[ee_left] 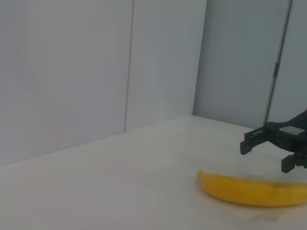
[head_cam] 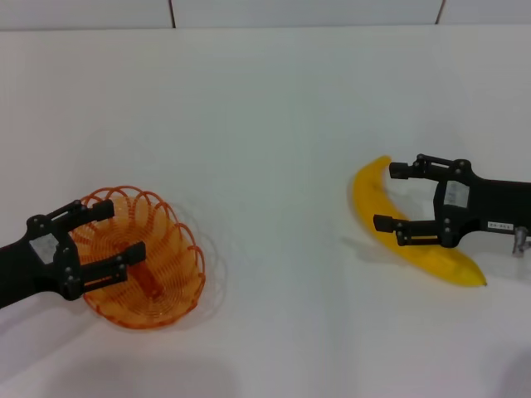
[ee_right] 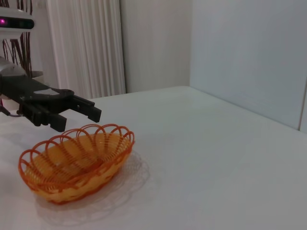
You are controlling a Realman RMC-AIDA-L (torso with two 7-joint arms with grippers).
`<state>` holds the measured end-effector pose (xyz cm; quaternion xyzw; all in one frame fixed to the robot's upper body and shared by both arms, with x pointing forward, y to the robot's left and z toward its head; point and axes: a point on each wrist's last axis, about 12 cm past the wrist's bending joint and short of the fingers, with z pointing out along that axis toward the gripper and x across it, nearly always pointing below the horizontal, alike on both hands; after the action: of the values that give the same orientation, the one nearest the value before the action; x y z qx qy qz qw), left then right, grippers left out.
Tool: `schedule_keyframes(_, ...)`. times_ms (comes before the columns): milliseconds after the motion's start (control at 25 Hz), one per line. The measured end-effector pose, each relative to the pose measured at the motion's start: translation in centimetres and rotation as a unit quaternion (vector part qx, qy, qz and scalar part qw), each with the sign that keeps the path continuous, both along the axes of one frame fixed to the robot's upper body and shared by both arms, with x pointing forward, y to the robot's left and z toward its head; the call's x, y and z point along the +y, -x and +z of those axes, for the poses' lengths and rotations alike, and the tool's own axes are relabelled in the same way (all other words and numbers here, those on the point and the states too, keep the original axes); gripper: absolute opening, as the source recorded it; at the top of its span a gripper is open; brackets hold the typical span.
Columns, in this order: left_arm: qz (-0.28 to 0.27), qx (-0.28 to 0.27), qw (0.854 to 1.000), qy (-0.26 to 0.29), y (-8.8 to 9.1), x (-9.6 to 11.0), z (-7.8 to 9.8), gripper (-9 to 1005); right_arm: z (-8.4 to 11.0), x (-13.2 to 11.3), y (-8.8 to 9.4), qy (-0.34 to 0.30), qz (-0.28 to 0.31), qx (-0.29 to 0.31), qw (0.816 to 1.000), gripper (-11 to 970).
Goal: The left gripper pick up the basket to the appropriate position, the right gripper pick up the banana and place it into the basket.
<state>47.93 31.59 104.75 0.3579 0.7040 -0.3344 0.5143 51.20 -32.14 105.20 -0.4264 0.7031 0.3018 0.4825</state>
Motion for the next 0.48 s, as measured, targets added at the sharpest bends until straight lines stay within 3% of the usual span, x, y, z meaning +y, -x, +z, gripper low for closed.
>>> schedule_keyframes(480,-0.002,0.003,1.000,-0.006,-0.05,-0.05,-0.13,858,-0.57,0.35,-0.32,0.022,-0.001,0.005,1.000,889)
